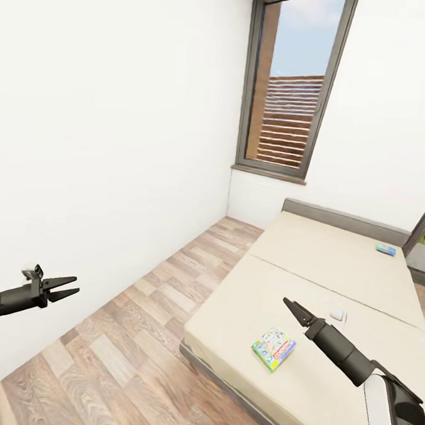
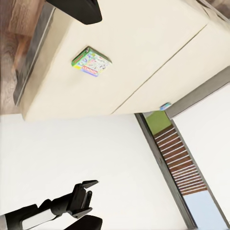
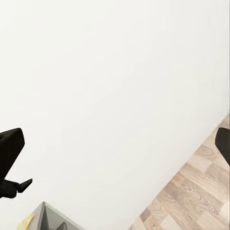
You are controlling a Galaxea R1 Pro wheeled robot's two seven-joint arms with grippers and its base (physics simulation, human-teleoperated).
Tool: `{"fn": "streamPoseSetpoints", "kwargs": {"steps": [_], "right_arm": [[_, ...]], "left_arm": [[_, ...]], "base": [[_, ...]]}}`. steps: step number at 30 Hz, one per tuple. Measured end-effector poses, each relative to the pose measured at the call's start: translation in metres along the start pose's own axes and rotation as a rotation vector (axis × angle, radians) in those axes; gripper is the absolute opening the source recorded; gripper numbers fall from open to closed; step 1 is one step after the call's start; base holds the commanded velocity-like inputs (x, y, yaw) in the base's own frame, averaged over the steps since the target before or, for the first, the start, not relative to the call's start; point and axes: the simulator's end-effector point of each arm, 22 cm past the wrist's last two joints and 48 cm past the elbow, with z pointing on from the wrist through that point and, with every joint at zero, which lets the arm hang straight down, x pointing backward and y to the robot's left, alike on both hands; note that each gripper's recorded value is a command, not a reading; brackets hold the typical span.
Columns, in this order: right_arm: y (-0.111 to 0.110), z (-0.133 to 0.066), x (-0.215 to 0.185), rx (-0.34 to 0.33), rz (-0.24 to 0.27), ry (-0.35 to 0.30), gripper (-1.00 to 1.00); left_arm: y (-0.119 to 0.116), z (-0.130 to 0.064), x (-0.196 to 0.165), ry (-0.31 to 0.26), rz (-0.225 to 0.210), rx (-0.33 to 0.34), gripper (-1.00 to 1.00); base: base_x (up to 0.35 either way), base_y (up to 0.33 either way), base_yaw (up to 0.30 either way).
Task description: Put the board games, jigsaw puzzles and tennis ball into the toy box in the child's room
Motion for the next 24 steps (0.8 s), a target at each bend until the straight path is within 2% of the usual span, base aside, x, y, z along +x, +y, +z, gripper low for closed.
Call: {"fn": "streamPoseSetpoints", "kwargs": {"steps": [24], "right_arm": [[0.0, -0.0006, 0.0008, 0.0, 0.007, 0.0, 1.0]], "left_arm": [[-0.0061, 0.008, 0.0024, 0.003, 0.001, 0.02, 1.0]], "base": [[0.0, 0.0, -0.278]]}}
